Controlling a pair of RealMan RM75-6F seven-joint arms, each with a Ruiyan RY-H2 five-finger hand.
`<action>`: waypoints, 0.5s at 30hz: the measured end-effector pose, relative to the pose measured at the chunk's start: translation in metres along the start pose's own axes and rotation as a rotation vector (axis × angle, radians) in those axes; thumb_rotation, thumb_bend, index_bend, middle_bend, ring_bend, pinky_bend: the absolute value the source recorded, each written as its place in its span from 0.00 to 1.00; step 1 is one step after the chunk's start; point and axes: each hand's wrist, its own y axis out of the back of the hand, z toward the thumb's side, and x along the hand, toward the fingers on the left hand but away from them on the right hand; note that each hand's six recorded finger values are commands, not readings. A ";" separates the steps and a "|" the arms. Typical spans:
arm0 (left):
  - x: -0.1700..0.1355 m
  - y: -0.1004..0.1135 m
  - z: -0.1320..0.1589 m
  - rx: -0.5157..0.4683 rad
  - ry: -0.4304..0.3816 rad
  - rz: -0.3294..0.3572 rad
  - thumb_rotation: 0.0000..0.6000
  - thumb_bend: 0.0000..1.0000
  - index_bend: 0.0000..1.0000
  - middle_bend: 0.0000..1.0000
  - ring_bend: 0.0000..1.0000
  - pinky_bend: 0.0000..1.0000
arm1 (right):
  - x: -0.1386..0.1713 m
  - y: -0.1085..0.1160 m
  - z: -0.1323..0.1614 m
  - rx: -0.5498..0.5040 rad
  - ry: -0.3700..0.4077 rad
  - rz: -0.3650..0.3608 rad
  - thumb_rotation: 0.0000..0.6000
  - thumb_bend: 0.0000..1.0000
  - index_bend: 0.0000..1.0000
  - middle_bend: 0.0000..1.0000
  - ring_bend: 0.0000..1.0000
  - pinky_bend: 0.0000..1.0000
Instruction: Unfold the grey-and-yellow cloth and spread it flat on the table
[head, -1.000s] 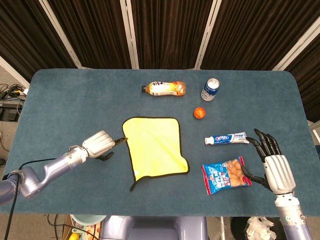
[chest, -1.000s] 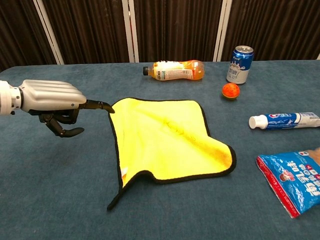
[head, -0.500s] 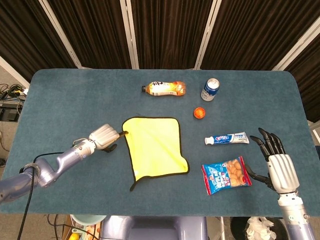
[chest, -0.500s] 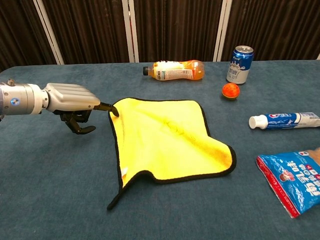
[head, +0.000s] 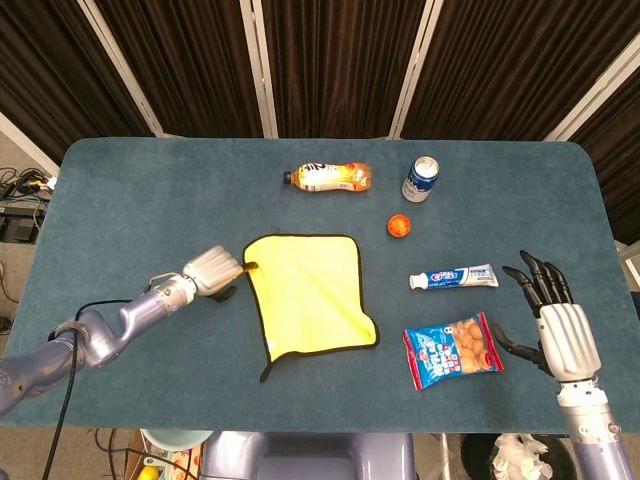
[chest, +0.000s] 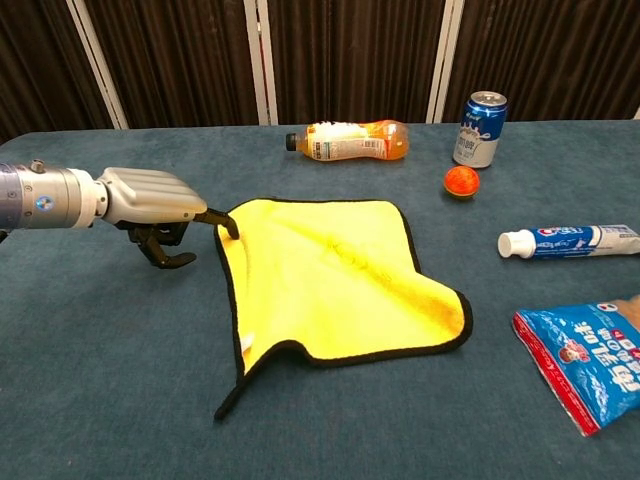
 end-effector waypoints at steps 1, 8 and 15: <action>-0.001 -0.002 -0.003 0.000 0.008 -0.006 0.99 0.52 0.16 1.00 1.00 1.00 | 0.000 0.000 0.000 -0.001 0.000 0.000 1.00 0.32 0.15 0.00 0.00 0.00; -0.014 -0.014 -0.023 0.015 0.055 -0.049 0.99 0.52 0.16 1.00 1.00 1.00 | -0.003 -0.003 0.001 -0.003 0.002 0.002 1.00 0.32 0.15 0.00 0.00 0.00; -0.024 -0.013 -0.031 0.032 0.068 -0.048 0.99 0.52 0.16 1.00 1.00 1.00 | -0.004 -0.006 0.004 -0.010 0.010 0.007 1.00 0.32 0.15 0.00 0.00 0.00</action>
